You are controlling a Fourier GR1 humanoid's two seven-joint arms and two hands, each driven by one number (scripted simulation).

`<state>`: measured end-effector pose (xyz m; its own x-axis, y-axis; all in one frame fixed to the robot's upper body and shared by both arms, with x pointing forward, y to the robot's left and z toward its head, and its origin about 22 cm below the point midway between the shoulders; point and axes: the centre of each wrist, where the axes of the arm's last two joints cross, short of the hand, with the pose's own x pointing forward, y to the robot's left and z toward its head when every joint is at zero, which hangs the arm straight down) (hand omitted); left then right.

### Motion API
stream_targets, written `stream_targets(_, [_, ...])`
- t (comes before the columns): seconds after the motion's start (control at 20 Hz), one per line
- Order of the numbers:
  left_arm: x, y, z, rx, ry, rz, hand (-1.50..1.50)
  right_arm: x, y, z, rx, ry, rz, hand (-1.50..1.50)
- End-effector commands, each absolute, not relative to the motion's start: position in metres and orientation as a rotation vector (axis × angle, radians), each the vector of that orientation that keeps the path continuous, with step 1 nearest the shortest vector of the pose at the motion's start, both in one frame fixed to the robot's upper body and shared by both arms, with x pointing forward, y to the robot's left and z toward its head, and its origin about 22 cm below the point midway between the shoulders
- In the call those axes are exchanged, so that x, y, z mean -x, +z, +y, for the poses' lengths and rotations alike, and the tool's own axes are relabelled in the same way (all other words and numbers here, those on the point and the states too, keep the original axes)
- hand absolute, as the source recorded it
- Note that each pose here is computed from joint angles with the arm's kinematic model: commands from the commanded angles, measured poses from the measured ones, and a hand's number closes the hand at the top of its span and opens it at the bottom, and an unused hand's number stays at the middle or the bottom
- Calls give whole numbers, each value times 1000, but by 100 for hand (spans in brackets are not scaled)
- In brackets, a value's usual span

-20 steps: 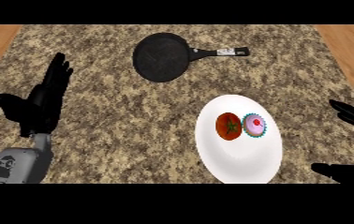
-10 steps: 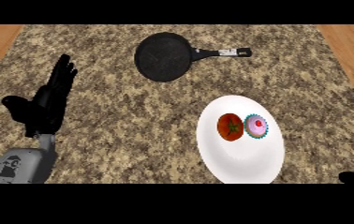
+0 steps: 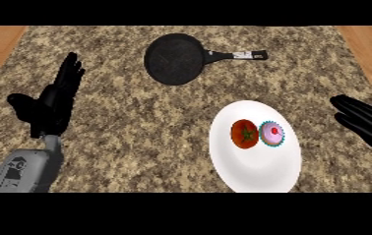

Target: Pick the tomato from the plate and place it in the pan

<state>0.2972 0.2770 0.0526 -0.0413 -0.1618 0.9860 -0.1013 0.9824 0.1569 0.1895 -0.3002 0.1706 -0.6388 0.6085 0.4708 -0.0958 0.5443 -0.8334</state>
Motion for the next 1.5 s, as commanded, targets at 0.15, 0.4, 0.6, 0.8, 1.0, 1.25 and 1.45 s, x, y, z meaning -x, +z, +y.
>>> stream_targets(0.15, [-300, 44, 276, -213, -47, -1621, 0, -174, 163, -258, 366, 1205, -1954, -150])
stream_targets(0.4, [-289, 58, 280, -216, -34, -1611, 0, -176, 139, -257, 410, 1183, -1842, -150])
stream_targets(0.6, [-284, 62, 271, -187, -41, -1611, 0, -191, 125, -250, 450, 1160, -1817, -150])
stream_targets(0.8, [-277, 32, 284, -218, -41, -1621, 0, -192, 120, -264, 516, 1135, -1758, -150])
stream_targets(1.0, [-292, 37, 272, -205, -59, -1605, 0, -226, 114, -240, 500, 1208, -1700, -150])
stream_targets(1.25, [-296, 44, 270, -192, -42, -1622, 0, -225, 80, -241, 460, 1290, -1671, -150])
stream_targets(1.45, [-293, 49, 268, -213, -52, -1617, 0, -234, 86, -240, 460, 1323, -1651, -150])
